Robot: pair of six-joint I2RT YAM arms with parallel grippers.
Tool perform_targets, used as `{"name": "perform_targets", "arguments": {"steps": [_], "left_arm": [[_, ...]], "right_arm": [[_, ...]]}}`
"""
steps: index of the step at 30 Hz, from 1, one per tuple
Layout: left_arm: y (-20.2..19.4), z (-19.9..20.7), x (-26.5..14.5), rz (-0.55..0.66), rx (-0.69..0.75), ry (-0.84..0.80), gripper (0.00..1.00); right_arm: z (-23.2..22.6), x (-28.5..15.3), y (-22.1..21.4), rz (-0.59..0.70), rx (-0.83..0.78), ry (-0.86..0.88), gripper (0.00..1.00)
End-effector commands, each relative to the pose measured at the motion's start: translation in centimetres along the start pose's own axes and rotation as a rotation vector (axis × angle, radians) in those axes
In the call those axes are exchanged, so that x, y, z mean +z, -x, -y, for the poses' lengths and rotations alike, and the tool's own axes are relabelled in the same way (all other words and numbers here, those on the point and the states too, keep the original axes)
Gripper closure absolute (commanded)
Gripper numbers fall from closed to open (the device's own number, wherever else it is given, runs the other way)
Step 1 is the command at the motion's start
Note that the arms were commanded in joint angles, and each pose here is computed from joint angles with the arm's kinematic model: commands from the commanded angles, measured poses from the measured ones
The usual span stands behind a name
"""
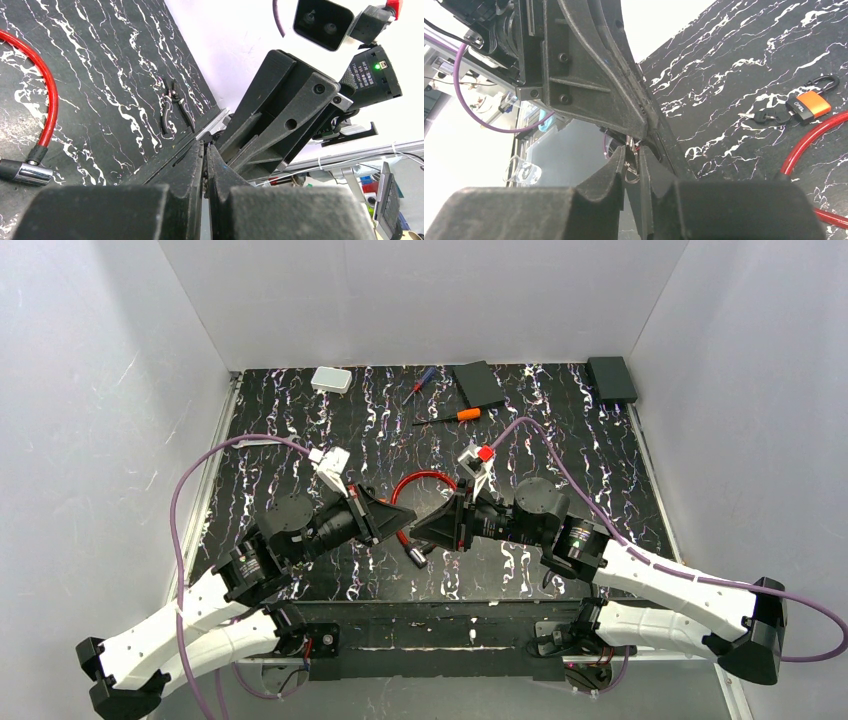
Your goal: Unlock with the key
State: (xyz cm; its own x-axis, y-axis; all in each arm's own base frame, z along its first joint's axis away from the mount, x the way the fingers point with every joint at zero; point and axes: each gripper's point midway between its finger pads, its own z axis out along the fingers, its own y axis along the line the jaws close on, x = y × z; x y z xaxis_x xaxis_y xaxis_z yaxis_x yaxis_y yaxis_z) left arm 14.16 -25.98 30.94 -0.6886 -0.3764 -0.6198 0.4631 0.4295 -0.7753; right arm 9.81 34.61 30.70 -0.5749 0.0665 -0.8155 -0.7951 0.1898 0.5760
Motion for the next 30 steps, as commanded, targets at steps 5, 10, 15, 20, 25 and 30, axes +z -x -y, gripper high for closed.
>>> {"name": "perform_targets", "arguments": {"steps": [5,10,15,20,25,30], "left_arm": [[1.7,1.2,-0.3,0.058,0.014,-0.021,1.00],[1.8,0.1,-0.5,0.069,0.011,0.032,0.93],[1.8,-2.1,-1.5,0.078,0.026,0.144,0.21],[1.8,-5.6,-3.1,0.110,0.092,0.283,0.02],[0.9,-9.7,-4.1,0.007,0.402,0.422,0.02],[0.5,-12.7,-3.6,-0.251,0.742,0.558,0.02]], "right_arm": [[-1.4,0.0,1.3,0.030,-0.037,0.058,0.99],[-1.5,-0.2,1.4,0.046,-0.021,0.063,0.99],[-0.9,-0.3,0.6,0.033,0.010,0.038,0.99],[3.2,-1.6,-1.2,0.010,0.066,-0.144,0.99],[7.1,-3.2,-3.3,-0.044,0.174,-0.294,0.99],[10.5,-4.8,-5.5,-0.079,0.264,-0.420,0.99]]}}
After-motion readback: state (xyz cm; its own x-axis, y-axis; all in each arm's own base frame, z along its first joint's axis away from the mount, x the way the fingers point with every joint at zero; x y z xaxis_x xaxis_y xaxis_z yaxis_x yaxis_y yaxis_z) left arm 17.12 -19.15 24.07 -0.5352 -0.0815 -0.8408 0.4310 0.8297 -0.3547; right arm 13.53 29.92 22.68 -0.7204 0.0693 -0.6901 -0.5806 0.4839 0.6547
